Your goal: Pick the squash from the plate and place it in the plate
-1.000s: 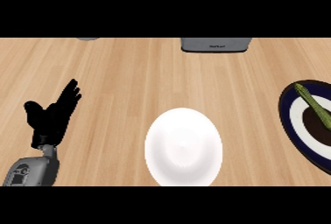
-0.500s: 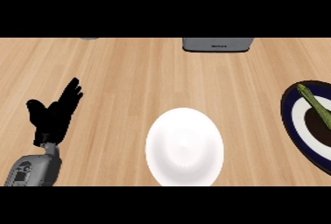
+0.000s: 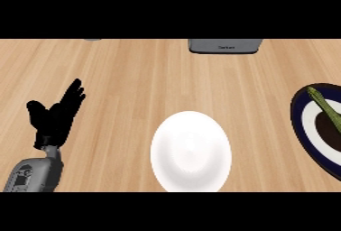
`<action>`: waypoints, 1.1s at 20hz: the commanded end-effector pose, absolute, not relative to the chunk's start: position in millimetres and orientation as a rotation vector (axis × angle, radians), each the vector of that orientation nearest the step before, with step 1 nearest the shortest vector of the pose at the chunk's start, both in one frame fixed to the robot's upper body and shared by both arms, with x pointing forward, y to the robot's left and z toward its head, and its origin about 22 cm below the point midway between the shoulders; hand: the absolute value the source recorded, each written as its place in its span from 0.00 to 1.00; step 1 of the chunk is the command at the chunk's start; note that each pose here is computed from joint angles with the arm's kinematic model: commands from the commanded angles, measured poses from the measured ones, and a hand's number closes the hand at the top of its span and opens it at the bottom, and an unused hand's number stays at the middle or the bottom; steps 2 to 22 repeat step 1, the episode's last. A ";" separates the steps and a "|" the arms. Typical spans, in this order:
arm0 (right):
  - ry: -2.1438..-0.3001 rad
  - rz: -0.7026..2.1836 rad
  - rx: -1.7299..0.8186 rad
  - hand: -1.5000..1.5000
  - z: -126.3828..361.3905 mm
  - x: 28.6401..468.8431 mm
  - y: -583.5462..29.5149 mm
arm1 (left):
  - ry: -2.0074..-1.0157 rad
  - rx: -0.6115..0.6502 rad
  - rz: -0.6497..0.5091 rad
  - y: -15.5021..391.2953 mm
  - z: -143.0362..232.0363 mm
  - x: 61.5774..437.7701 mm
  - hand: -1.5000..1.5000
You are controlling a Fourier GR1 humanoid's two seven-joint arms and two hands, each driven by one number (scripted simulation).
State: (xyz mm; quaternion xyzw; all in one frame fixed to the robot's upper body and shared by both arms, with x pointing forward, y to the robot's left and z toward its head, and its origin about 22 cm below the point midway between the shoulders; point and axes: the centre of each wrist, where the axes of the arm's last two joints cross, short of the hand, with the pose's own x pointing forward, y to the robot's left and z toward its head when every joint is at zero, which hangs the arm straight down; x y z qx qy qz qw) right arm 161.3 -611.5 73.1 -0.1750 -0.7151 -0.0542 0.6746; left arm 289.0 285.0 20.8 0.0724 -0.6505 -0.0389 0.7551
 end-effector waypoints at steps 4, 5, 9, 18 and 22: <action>-1.683 -0.079 -0.271 0.00 50.0 143.3 -609.1 | -1.424 0.150 -0.083 289.9 19.1 286.1 0.50; -1.683 -0.079 -0.271 0.00 50.0 143.3 -609.1 | -1.424 0.150 -0.083 289.9 19.1 286.1 0.50; -1.683 -0.079 -0.271 0.00 50.0 143.3 -609.1 | -1.424 0.150 -0.083 289.9 19.1 286.1 0.50; -1.683 -0.079 -0.271 0.00 50.0 143.3 -609.1 | -1.424 0.150 -0.083 289.9 19.1 286.1 0.50; -1.683 -0.079 -0.271 0.00 50.0 143.3 -609.1 | -1.424 0.150 -0.083 289.9 19.1 286.1 0.50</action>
